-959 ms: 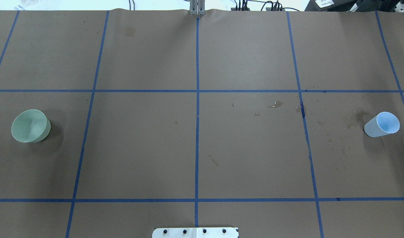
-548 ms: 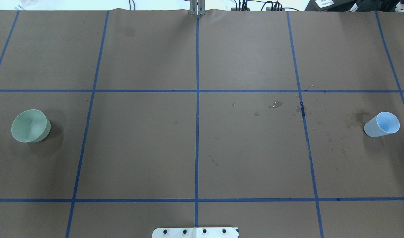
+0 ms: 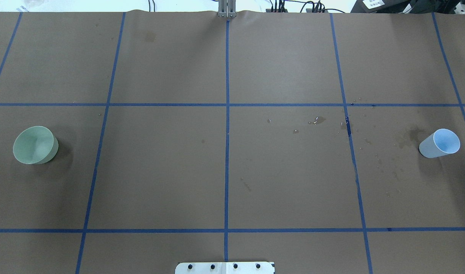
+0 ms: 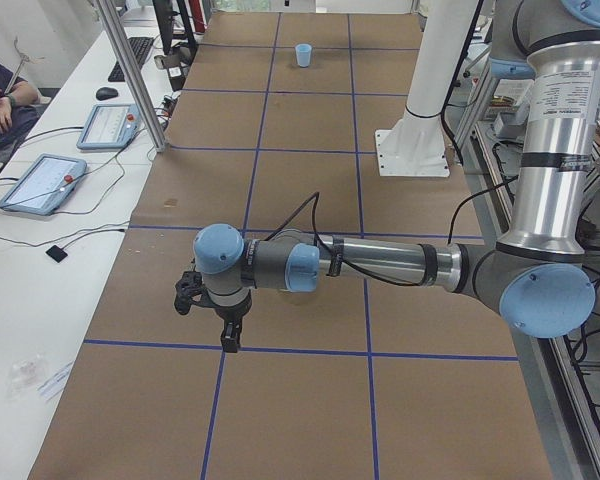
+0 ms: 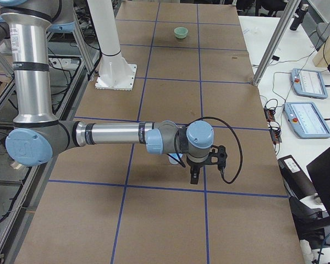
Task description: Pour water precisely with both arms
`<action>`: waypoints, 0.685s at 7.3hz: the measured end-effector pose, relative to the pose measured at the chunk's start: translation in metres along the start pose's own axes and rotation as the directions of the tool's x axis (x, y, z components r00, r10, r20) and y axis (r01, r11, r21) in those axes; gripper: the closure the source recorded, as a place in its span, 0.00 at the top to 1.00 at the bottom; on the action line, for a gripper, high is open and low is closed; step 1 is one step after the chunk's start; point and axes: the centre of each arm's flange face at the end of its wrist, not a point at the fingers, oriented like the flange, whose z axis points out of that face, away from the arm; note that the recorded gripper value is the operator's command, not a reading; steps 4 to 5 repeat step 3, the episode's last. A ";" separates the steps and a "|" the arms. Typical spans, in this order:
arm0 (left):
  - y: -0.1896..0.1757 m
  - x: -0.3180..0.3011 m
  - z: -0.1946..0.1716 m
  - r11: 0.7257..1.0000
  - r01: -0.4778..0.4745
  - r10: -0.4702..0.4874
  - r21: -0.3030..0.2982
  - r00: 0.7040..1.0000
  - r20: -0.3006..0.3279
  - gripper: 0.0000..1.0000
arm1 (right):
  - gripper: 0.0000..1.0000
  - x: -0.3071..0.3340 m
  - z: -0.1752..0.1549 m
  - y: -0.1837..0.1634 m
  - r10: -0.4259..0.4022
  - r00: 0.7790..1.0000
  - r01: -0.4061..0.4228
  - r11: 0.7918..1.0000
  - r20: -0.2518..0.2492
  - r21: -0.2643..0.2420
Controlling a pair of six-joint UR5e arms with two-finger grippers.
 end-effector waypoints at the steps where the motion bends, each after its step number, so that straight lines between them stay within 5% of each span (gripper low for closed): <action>1: 0.001 0.000 0.000 1.000 0.001 -0.001 -0.001 1.000 0.000 1.00 | 0.99 0.000 0.000 0.000 0.000 1.000 0.000 1.000 0.000 0.000; 5: 0.002 -0.002 0.001 1.000 0.003 -0.003 -0.002 1.000 0.000 1.00 | 0.99 -0.001 -0.001 0.001 -0.001 1.000 0.001 1.000 0.000 0.002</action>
